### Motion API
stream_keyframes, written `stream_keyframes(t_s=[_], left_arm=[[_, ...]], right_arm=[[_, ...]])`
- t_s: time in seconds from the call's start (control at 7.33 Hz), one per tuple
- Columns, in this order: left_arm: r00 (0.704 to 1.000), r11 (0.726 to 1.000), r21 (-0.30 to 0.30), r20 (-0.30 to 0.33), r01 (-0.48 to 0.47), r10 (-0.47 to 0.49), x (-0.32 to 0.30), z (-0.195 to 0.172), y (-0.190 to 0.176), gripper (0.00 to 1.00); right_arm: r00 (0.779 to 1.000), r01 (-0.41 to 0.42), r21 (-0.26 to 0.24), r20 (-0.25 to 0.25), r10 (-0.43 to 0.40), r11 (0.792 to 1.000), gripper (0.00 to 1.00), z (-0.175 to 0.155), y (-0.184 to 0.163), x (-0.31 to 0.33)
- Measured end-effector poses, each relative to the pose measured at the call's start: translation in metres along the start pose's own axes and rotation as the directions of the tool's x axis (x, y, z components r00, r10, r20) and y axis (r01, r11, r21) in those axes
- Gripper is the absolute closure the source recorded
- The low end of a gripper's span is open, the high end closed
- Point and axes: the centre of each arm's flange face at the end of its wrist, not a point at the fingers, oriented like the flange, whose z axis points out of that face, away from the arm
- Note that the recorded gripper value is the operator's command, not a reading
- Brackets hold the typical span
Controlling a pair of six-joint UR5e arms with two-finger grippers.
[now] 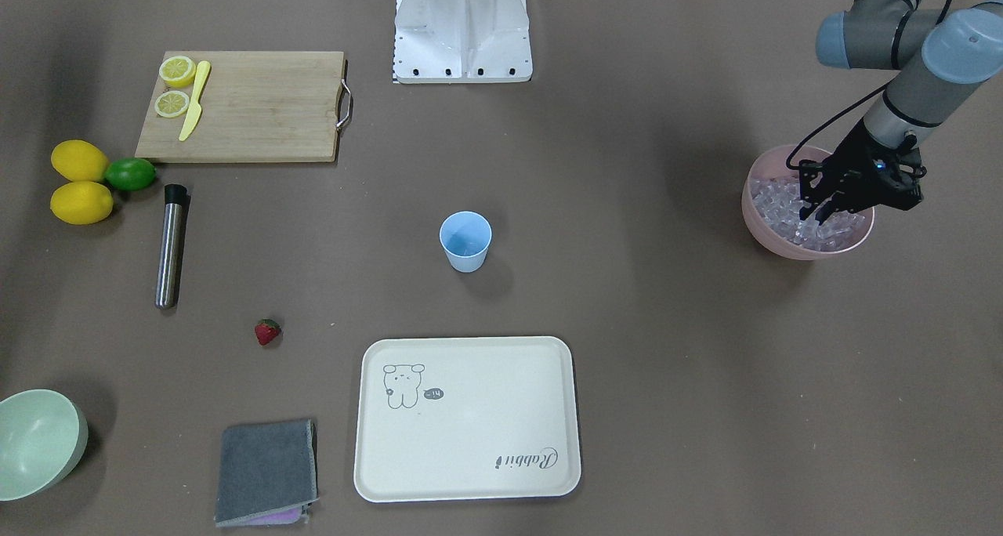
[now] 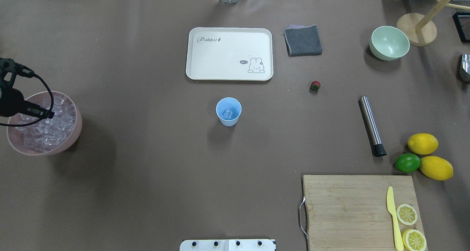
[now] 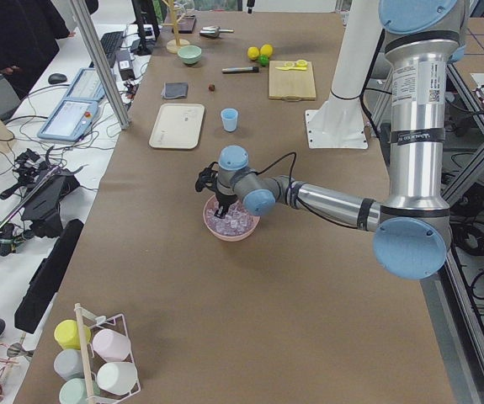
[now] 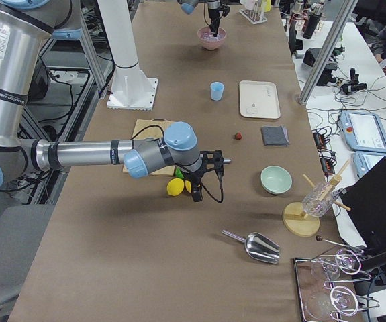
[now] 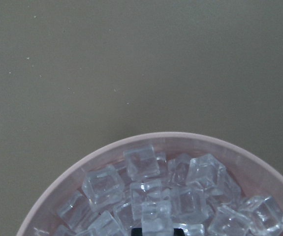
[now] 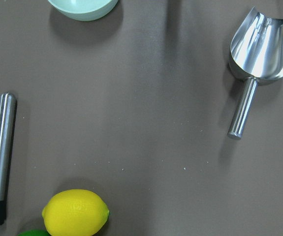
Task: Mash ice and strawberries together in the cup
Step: 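Lift the ice cube with the left gripper and carry it over the cup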
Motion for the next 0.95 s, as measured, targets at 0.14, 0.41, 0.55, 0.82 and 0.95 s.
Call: stream_keyframes(t_s=[0.14,0.41,0.55,0.82,0.95], left_arm=[[1.000,1.000,0.004,0.001,-0.001,0.001,-0.001,-0.002,-0.001,1.00],[1.000,1.000,0.020,-0.005,-0.002,0.003,-0.005,-0.020,-0.009,1.00],[1.000,1.000,0.029,-0.028,0.000,0.001,0.001,-0.038,-0.020,1.00],[0.996,0.997,0.075,-0.090,0.036,-0.029,0.032,-0.072,-0.056,1.00],[0.986,0.989,0.101,-0.136,0.109,-0.094,0.060,-0.085,-0.081,1.00]], right_arm=[[1.000,0.000,0.001,0.000,0.000,1.000,0.00,0.000,0.000,0.000],[1.000,0.000,0.001,0.000,0.000,1.000,0.00,0.000,0.000,0.000],[1.000,-0.001,0.000,0.000,0.001,1.000,0.00,0.000,0.000,0.000],[1.000,-0.002,0.000,0.000,0.002,1.000,0.00,0.000,0.000,0.000],[1.000,-0.003,0.000,-0.001,0.003,1.000,0.00,0.000,0.001,0.001]])
